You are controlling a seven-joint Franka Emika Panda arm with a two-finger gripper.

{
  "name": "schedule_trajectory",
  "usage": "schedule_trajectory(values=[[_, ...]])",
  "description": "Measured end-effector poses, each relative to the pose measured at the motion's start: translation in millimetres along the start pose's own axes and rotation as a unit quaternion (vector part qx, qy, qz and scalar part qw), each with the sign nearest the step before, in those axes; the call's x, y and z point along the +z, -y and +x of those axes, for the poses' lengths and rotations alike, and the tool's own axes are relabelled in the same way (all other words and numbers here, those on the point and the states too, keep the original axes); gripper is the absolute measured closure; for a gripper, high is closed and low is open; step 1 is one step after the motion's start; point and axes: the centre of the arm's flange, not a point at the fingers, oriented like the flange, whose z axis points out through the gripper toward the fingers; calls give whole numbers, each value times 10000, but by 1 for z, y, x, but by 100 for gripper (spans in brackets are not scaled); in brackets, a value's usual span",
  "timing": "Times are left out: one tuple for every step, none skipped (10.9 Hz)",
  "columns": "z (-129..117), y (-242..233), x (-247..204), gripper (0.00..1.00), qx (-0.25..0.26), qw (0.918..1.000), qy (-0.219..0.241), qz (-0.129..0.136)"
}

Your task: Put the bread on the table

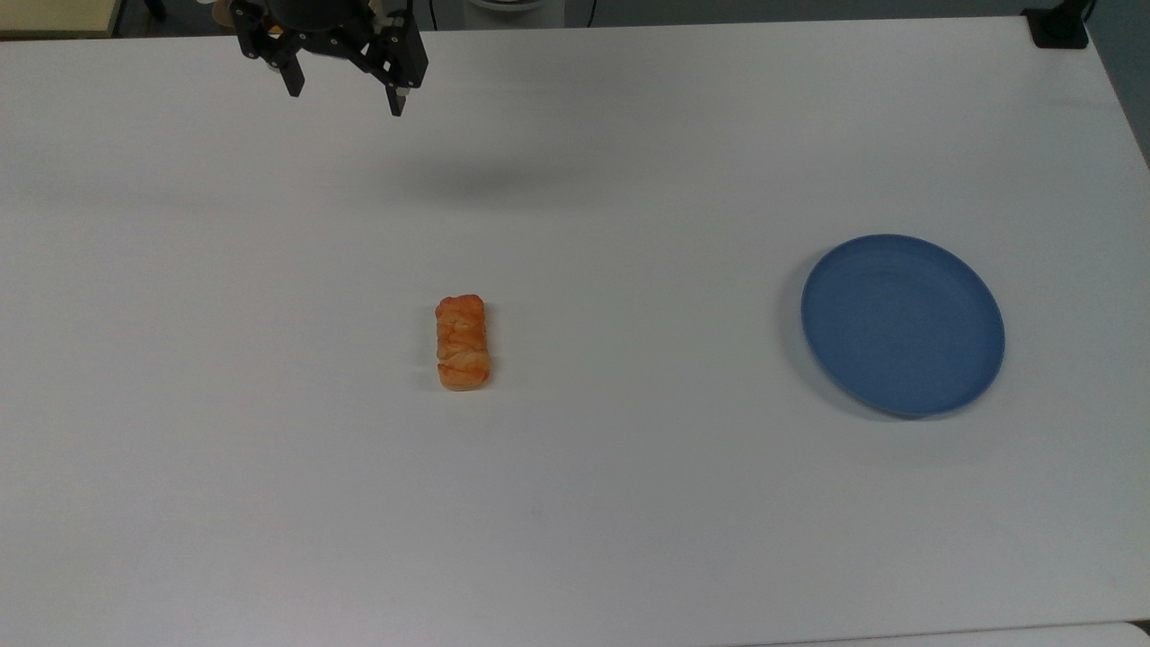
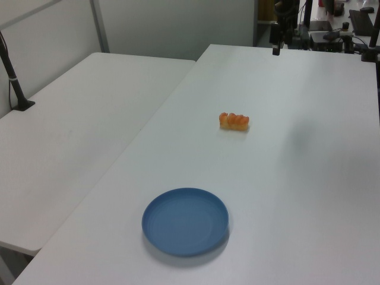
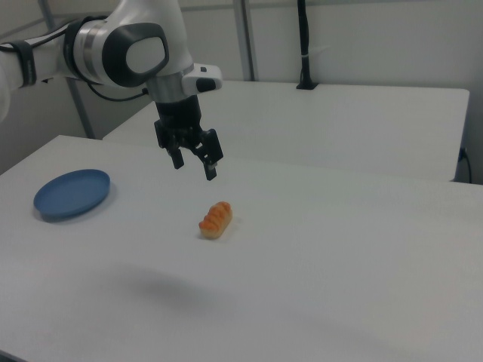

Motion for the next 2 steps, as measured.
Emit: schedule_trajectory(values=[[-1, 0, 3, 0, -1, 10000, 37, 1], [-2, 0, 7, 0, -2, 10000, 79, 0]])
